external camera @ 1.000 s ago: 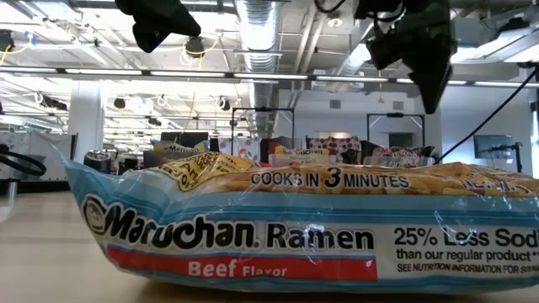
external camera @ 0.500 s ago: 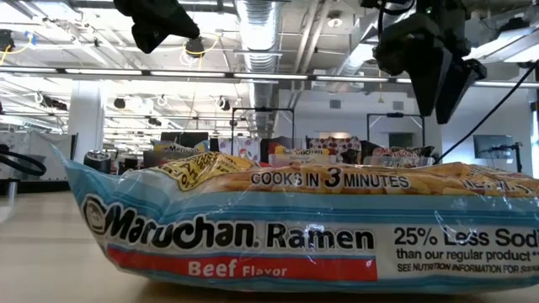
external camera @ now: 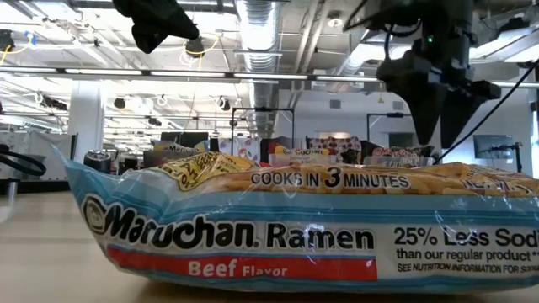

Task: Sort Maruchan noodles
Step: Put the red noodle pack into the left transparent bin

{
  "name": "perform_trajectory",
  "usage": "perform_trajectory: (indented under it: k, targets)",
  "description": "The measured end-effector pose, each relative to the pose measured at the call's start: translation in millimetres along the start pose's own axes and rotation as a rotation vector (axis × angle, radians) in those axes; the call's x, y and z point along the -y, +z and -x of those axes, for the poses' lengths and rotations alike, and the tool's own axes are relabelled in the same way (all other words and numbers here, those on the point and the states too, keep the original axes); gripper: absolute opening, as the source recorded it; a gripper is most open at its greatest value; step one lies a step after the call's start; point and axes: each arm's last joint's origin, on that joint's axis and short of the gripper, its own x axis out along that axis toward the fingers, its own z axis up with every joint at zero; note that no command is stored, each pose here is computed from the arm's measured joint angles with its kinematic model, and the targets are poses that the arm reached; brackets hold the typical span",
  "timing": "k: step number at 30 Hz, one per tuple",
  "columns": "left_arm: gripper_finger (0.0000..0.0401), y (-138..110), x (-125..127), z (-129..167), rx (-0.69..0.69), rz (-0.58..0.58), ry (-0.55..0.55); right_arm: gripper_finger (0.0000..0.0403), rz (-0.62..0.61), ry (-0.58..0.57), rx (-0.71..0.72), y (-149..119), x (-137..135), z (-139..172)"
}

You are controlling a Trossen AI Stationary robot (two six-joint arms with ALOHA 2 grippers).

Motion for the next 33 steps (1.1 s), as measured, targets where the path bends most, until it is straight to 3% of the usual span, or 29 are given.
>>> perform_trajectory:
  k: [25, 29, 33]
  targets:
    - [0.0000, -2, -1, 0, -0.022, 0.035, 0.006, 0.0230, 0.093, -0.166, -0.072, 13, -10, -66]
    - [0.0000, -2, -1, 0, -0.021, 0.037, 0.006, 0.0192, 0.093, -0.156, -0.069, 13, -11, -67]
    - [0.0000, -2, -1, 0, -0.020, 0.037, 0.006, 0.0117, 0.099, -0.136, -0.066, 14, -13, -67]
